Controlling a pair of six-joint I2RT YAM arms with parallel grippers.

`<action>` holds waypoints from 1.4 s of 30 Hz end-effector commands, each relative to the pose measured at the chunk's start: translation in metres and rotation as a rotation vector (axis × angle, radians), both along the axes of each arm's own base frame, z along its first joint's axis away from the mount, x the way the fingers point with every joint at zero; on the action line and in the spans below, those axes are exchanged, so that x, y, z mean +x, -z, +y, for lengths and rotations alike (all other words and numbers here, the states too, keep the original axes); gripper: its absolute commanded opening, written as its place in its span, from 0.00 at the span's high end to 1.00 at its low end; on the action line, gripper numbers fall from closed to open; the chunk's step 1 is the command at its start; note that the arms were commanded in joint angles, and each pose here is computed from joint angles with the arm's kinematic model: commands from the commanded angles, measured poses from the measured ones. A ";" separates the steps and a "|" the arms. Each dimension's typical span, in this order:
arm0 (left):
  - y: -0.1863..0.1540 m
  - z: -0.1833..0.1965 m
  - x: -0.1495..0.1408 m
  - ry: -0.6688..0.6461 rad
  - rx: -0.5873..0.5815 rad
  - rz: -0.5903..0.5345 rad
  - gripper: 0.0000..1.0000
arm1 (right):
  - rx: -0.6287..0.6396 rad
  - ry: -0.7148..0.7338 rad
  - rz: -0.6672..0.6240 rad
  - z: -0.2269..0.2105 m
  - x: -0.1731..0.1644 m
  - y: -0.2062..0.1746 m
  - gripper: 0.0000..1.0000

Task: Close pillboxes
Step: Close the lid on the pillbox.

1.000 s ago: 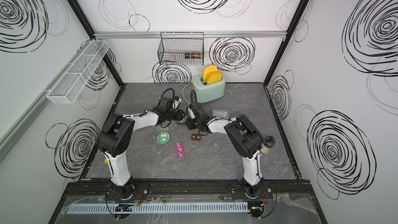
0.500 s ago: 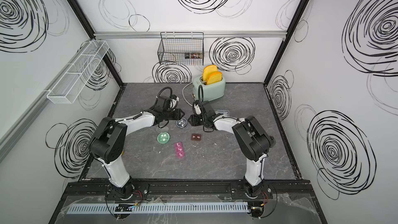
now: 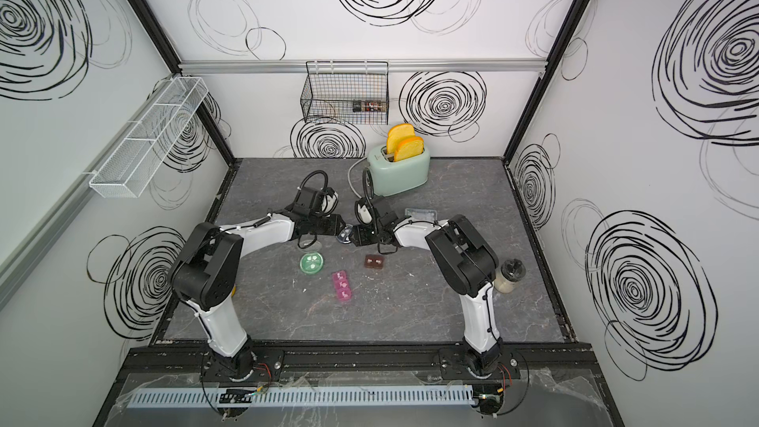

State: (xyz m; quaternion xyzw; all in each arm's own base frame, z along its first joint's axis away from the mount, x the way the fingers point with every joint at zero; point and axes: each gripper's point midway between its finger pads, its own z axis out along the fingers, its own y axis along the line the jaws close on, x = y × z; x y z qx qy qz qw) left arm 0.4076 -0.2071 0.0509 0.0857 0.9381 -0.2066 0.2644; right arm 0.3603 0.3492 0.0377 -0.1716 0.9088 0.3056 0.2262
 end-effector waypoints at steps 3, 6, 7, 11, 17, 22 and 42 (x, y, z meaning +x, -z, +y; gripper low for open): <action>0.016 0.000 -0.002 0.027 0.052 0.018 0.58 | -0.003 -0.011 0.014 0.005 0.002 0.003 0.47; 0.022 -0.002 -0.004 0.034 0.055 0.031 0.59 | 0.000 -0.014 0.019 0.006 0.002 0.004 0.47; 0.023 -0.002 -0.004 0.037 0.057 0.033 0.59 | 0.001 -0.016 0.021 0.007 0.002 0.005 0.47; 0.026 -0.004 -0.004 0.041 0.062 0.037 0.59 | 0.006 -0.018 0.027 0.008 0.002 0.007 0.47; 0.024 -0.007 -0.004 0.046 0.073 0.032 0.59 | 0.027 -0.007 0.036 0.009 0.005 0.008 0.49; 0.029 -0.008 -0.004 0.050 0.094 0.039 0.59 | 0.017 -0.006 0.046 0.008 0.004 0.013 0.51; 0.000 -0.023 0.004 0.050 0.033 -0.010 0.57 | 0.050 0.007 0.024 -0.004 0.013 -0.010 0.51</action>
